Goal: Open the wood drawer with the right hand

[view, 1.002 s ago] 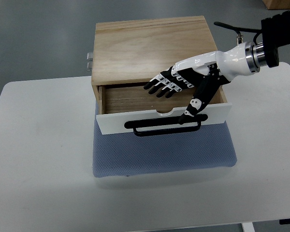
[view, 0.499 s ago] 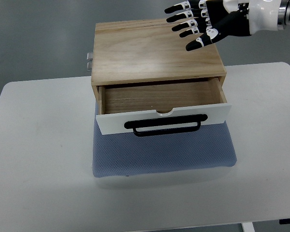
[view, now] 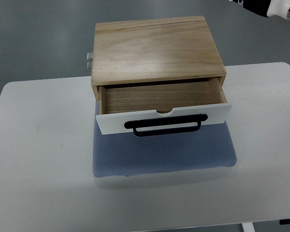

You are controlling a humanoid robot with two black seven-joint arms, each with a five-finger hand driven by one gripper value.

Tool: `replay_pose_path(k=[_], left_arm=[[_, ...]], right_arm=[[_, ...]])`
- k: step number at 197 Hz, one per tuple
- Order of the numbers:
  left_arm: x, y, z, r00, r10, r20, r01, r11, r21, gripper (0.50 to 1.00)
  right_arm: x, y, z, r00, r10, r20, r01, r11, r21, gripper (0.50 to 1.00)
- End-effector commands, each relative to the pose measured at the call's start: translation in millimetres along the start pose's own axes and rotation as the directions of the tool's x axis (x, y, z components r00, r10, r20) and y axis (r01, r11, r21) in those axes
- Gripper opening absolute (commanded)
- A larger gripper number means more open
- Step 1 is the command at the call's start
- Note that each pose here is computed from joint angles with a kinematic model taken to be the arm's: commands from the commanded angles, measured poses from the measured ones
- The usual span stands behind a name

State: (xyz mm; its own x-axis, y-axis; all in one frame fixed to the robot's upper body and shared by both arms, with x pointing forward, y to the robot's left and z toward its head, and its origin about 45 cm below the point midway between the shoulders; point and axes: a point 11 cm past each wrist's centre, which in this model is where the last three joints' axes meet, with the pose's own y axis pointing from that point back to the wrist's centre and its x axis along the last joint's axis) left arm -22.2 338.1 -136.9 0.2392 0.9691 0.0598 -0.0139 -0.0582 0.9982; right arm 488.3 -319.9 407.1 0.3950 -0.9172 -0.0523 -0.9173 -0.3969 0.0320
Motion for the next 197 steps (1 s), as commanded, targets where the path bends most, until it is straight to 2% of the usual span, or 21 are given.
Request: replay_pose_path(k=[1, 3, 31, 72, 123, 158, 197], left_arm=[[0, 0, -1, 1.000, 0.000, -0.001, 0.000, 1.000, 0.001, 1.000], [0, 0, 0, 1.000, 0.000, 0.001, 0.000, 1.000, 0.000, 1.000], [0, 0, 0, 1.000, 0.000, 0.000, 0.000, 1.000, 0.000, 1.000], [0, 0, 0, 1.000, 0.000, 0.000, 0.000, 1.000, 0.000, 1.000], [0, 0, 0, 1.000, 0.000, 0.000, 0.000, 1.000, 0.000, 1.000], [0, 0, 0, 1.000, 0.000, 0.000, 0.000, 1.000, 0.000, 1.000], [0, 0, 0, 1.000, 0.000, 0.000, 0.000, 1.000, 0.000, 1.000]], right_arm=[[15, -2, 7, 0.998, 0.053, 0.041, -0.054, 0.998, 0.017, 0.944], [25, -5, 14, 0.993, 0.093, 0.076, -0.095, 0.995, 0.026, 0.944], [51, -5, 28, 0.970, 0.199, 0.141, -0.207, 0.977, 0.041, 0.944], [70, -1, 54, 0.937, 0.283, 0.202, -0.293, 0.956, 0.019, 0.944], [75, 1, 84, 0.920, 0.311, 0.237, -0.317, 0.948, -0.017, 0.946], [73, 3, 105, 0.925, 0.261, 0.276, -0.264, 0.964, -0.026, 0.946], [72, 4, 128, 0.914, 0.278, 0.296, -0.276, 0.960, -0.052, 0.946]])
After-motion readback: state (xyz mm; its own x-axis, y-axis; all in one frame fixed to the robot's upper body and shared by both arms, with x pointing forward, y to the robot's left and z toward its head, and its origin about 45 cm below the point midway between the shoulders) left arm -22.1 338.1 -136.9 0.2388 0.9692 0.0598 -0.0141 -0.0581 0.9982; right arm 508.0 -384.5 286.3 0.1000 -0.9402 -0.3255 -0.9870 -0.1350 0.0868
